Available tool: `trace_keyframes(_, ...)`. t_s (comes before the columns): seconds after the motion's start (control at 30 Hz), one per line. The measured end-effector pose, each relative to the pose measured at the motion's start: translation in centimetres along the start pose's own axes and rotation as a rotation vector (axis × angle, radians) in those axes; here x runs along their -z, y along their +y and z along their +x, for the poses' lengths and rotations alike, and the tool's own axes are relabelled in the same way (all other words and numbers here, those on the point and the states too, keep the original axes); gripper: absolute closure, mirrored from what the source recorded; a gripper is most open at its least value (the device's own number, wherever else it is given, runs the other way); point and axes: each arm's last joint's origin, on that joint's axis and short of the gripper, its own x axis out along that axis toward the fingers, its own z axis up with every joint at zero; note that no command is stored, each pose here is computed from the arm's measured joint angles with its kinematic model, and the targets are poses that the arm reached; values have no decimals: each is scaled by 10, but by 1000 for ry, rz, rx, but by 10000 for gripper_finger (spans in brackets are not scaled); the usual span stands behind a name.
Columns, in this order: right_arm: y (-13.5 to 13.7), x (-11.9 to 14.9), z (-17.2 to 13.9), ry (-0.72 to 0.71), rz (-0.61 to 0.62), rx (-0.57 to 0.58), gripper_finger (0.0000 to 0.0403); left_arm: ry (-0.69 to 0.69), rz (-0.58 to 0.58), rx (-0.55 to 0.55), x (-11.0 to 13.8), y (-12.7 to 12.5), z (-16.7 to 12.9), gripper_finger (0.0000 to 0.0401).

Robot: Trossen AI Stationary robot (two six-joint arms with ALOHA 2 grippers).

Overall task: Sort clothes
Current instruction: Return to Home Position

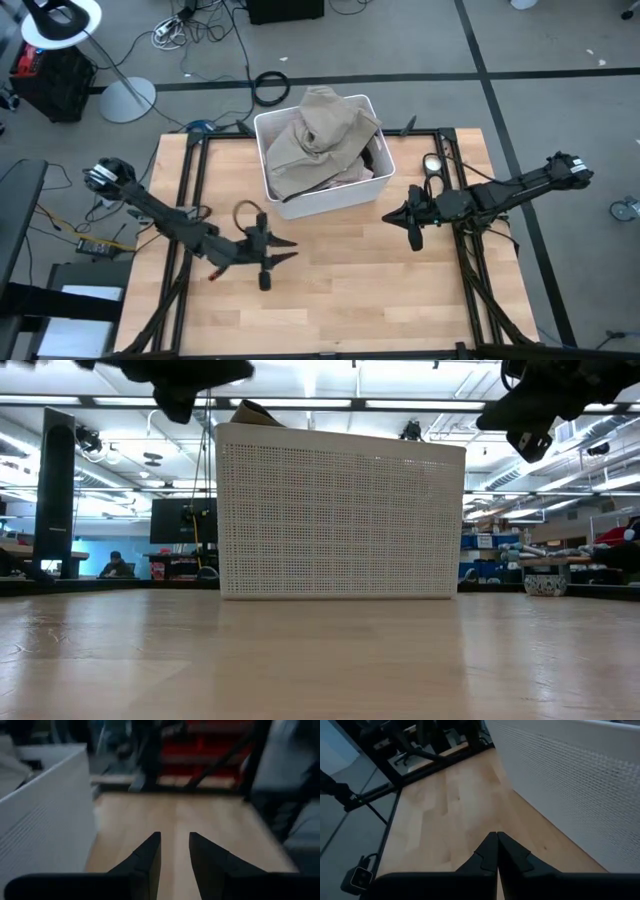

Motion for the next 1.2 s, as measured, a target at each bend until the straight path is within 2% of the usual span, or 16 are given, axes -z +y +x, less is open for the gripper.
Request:
trace_keyframes(0.17,0,0,0,-3,-4,-2,398,-147,-68,52,20,22,-26,296)
trace_keyframes(0.43,0,0,0,-2,-23,0,398,-193,-161,107,40,59,-59,296)
trace_keyframes(0.73,0,-1,0,-9,-21,7,398,-81,-110,74,46,84,-82,296)
trace_keyframes(0.93,0,-2,0,-31,-15,12,396,-139,-88,80,39,97,-106,296)
trace_keyframes(1.2,-1,-3,0,-54,-13,47,397,-127,-125,138,46,112,-131,296)
